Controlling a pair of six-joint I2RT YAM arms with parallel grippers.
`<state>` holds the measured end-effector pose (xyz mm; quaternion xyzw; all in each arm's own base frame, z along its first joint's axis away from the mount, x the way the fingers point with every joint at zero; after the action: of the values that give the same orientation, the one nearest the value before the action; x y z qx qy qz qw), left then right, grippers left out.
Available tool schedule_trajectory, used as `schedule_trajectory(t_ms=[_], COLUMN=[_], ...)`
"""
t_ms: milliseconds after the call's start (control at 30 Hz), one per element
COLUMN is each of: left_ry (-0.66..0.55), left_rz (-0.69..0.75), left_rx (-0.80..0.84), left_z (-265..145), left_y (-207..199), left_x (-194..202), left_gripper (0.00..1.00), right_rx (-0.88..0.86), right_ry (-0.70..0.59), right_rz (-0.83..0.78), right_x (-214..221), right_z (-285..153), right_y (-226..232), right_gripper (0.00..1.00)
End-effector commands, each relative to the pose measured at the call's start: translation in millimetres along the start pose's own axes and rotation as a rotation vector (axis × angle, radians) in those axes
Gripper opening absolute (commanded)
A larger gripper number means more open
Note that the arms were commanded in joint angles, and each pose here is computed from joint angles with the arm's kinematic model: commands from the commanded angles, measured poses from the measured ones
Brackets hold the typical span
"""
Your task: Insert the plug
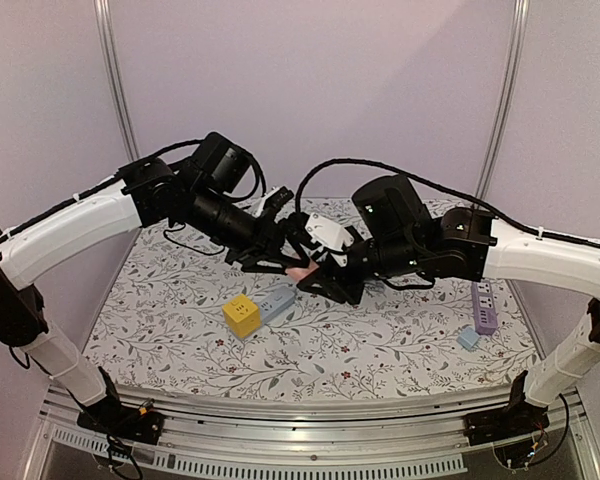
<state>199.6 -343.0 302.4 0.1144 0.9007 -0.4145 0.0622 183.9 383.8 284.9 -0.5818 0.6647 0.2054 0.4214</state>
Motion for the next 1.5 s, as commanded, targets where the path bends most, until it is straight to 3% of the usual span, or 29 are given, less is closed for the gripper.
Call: schedule_trajectory(t_ms=[0,167,367,700,1133,1267,1467], left_ry=[0.043,0.047,0.021,0.014,0.071,0.061,0.047], left_rz=[0.009,0.004,0.005,-0.006,0.013,0.013,0.004], left_rx=[-0.022,-0.019,-0.028,-0.031,-0.053,-0.052,-0.040], left_z=[10.8,17.7,17.2,12.6,8.4,7.8,8.8], left_y=[2.9,0.3,-0.4,3.1,7.9,6.8,6.0], left_x=[8.2,7.8,5.8,5.0,13.5,11.9,10.2], left_gripper=[0.50,0.49,0.38,0.49,0.44,0.38,0.40], right_rx=[0.008,-0.001,-0.003,-0.004,-0.005,-0.010,-0.009], right_ry=[-0.005,-0.001,0.008,0.023,0.037,0.039,0.030], right_rz=[0.004,-0.001,-0.001,-0.018,-0.031,-0.036,-0.039], right_x=[-8.5,-10.9,-9.8,-6.7,-4.2,-4.4,-7.5], right_z=[3.0,7.7,10.2,7.6,7.6,8.2,8.7], right_y=[0.9,2.7,4.6,6.8,11.4,14.3,16.4], right_gripper=[0.00,0.00,0.00,0.00,0.00,0.00,0.00])
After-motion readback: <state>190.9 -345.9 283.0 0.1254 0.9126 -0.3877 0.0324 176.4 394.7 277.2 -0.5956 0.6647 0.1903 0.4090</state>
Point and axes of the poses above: each gripper's point midway between its finger pads, its own z axis out along the fingers, its own y axis along the line the jaws close on, x = y × z, the point moved 4 cm from there along -z, back along the fingers, and after that the axes turned 7 degrees about -z, right-handed, at the moved point
